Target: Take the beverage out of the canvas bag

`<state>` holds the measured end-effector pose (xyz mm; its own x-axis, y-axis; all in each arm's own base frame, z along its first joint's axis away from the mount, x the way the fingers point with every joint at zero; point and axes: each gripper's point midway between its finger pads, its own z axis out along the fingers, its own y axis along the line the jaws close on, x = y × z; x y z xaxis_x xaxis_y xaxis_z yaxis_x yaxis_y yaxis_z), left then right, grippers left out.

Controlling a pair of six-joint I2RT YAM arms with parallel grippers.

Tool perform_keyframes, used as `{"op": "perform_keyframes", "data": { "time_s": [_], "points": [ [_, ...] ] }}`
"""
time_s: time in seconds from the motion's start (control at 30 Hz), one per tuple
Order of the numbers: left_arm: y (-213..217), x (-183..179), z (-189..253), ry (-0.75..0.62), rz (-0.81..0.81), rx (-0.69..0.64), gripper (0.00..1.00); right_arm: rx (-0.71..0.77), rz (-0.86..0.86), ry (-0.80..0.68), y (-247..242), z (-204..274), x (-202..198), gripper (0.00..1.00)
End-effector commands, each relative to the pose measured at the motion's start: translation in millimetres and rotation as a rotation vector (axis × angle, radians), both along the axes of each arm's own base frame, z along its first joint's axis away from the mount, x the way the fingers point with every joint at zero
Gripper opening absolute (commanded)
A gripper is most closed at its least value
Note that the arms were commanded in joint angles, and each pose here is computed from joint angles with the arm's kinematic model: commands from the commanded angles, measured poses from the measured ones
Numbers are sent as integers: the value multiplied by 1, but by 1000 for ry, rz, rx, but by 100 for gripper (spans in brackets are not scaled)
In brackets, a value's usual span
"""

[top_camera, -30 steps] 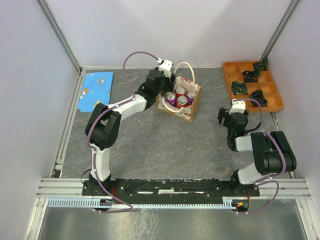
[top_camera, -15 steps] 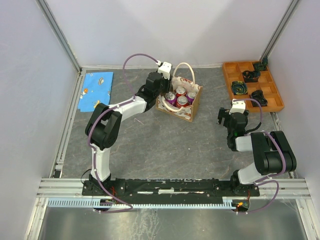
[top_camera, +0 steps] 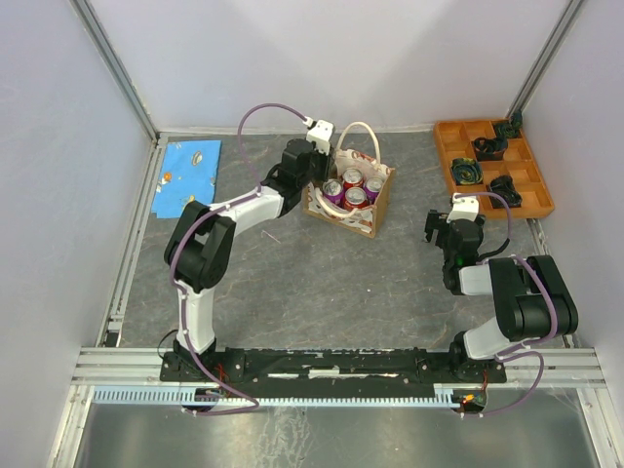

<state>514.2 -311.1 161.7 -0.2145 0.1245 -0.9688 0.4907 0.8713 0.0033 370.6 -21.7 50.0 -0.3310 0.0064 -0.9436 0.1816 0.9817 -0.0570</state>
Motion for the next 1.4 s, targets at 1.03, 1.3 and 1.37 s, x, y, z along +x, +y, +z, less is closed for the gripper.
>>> {"op": "perform_keyframes", "data": {
  "time_s": [1.03,1.3,1.37],
  "points": [
    [115,-47,317,-537,209,-101,3,2,5,-64,1,20,13,99],
    [193,-48,327,-558,366,-128,3,5,3,-66,1,21,13,99],
    [198,-43,313,-528,366,-142,3,5,2,-66,0,20,13,99]
  ]
}}
